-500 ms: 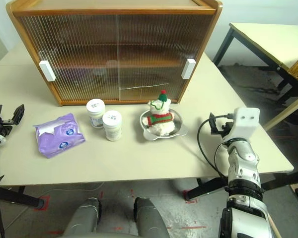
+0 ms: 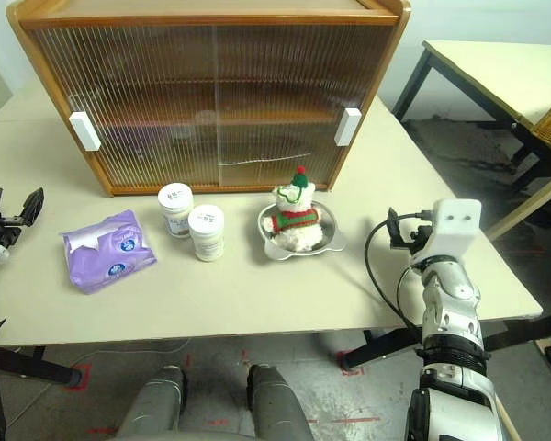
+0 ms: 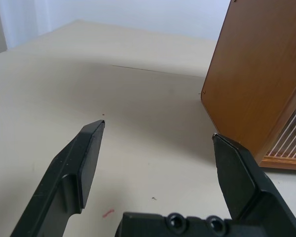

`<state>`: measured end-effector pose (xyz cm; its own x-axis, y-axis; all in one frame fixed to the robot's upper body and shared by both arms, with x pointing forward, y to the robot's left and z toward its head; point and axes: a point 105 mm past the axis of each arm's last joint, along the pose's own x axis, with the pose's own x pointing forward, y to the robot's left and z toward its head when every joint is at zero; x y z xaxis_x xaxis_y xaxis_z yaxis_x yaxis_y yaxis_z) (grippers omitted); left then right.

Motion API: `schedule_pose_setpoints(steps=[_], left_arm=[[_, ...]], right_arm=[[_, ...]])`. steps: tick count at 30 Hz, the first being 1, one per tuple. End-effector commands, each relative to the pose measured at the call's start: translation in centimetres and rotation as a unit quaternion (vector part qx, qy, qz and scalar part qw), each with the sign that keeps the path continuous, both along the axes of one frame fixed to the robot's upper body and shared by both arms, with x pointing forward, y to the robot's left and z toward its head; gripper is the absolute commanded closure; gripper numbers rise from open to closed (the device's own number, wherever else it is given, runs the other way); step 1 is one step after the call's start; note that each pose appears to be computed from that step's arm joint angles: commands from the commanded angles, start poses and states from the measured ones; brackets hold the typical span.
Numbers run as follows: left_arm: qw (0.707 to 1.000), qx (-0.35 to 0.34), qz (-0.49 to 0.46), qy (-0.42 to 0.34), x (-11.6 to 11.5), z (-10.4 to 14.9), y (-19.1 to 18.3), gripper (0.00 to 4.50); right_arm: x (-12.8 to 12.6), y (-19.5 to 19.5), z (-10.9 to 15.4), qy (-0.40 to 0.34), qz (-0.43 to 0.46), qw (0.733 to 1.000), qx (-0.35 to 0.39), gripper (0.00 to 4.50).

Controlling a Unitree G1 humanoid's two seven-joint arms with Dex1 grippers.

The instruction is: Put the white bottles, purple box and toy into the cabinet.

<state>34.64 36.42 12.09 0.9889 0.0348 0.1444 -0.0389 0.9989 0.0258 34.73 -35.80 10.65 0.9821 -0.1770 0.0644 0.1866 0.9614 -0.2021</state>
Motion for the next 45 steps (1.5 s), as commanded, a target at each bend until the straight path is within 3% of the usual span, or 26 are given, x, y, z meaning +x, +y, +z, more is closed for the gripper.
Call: schedule_pose_setpoints(steps=[1, 6, 12, 17, 21, 26, 37, 45], left_arm=[[1.0, 0.006, -0.002, 0.009, -0.3, -0.3, 0.0, 0.0], [1.0, 0.003, 0.0, 0.009, -0.6, -0.7, 0.0, 0.0], [1.0, 0.008, 0.006, 0.006, -0.3, 0.3, 0.7, 0.0], [1.0, 0.01, 0.006, 0.007, -0.6, 0.4, 1.1, 0.0], [1.0, 0.011, 0.007, 0.001, -0.6, 1.1, 1.6, 0.0], [1.0, 0.013, 0.002, -0.008, -0.7, 1.8, 1.6, 0.0], [1.0, 0.007, -0.025, -0.005, -1.1, 1.8, 1.0, 0.0], [0.998, 0.004, -0.062, -0.032, -0.1, 4.1, -1.0, 0.0]], right_arm=[[0.7, 1.6, 3.8, -0.048, 0.039, 0.998, -0.024, 0.03], [0.8, 7.0, 8.1, -0.076, 0.165, 0.981, -0.071, 0.03], [-2.0, 13.7, 11.5, -0.07, 0.353, 0.931, -0.064, 0.03], [-5.0, 18.2, 10.0, 0.019, 0.493, 0.868, -0.046, 0.03], [-7.9, 21.2, 7.8, 0.108, 0.586, 0.803, -0.022, 0.03], [-9.5, 23.5, 7.5, 0.12, 0.64, 0.759, -0.014, 0.03], [-8.6, 24.9, 8.1, 0.071, 0.649, 0.758, 0.0, 0.03], [-7.8, 24.7, 7.3, 0.068, 0.635, 0.769, -0.001, 0.03]])
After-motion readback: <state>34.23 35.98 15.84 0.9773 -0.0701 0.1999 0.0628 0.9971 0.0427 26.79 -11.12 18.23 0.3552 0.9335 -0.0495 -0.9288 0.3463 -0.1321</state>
